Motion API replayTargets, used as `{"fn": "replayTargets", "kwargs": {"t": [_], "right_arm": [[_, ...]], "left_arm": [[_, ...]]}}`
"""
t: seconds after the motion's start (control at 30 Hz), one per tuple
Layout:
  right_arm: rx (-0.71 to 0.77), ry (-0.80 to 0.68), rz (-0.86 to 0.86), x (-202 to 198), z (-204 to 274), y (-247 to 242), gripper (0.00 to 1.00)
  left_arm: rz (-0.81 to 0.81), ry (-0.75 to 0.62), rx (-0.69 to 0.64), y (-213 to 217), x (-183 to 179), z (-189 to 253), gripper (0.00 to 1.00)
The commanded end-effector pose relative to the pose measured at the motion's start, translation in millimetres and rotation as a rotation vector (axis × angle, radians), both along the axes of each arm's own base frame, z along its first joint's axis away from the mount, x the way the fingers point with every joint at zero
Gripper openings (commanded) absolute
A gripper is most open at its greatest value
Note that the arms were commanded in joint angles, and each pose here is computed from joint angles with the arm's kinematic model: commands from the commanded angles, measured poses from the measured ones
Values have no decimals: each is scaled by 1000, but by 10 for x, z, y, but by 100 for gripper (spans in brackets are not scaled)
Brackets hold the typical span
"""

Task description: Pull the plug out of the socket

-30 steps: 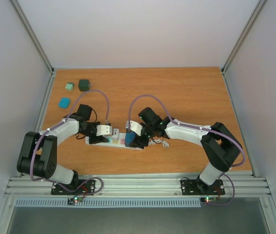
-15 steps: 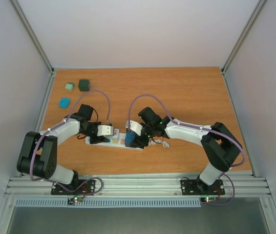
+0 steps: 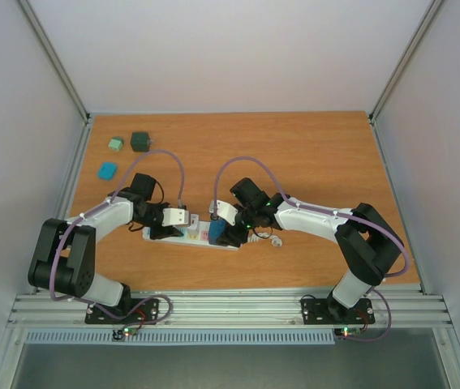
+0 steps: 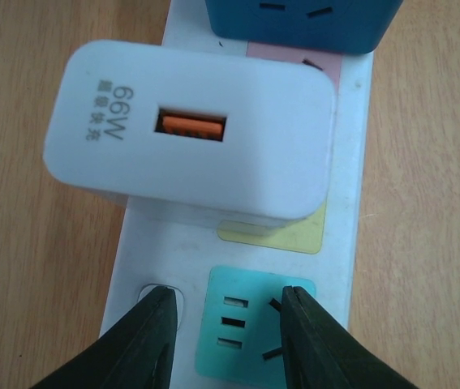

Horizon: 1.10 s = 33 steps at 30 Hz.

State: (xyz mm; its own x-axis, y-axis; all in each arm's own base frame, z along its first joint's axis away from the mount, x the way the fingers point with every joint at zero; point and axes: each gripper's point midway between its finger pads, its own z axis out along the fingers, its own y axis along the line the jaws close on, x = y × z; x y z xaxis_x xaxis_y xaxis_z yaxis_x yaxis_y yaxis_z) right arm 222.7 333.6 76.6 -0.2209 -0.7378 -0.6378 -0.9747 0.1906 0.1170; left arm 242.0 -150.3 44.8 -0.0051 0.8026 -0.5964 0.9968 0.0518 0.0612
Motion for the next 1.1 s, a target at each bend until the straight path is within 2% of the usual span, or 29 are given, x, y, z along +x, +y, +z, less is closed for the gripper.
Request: {"fn": "replayTargets", "kwargs": {"t": [0.0, 0.27, 0.43, 0.57, 0.77, 0.93, 1.07], "right_arm": [[174, -41, 41, 15, 593, 267, 37], [216, -59, 42, 17, 802, 295, 35], [159, -65, 27, 72, 630, 260, 35], [196, -67, 49, 19, 789, 274, 35], [126, -36, 38, 30, 506, 228, 35], [170, -99, 39, 86, 814, 263, 35], [113, -42, 51, 27, 480, 218, 35]], "left_arm": [[10, 39, 134, 192, -83, -319, 38], [12, 37, 125, 176, -63, -292, 37], [16, 34, 104, 142, -38, -242, 37], [18, 40, 97, 132, -40, -221, 38], [18, 42, 97, 126, -31, -225, 37], [20, 42, 91, 121, -32, -208, 37], [24, 42, 92, 120, -15, -210, 37]]}}
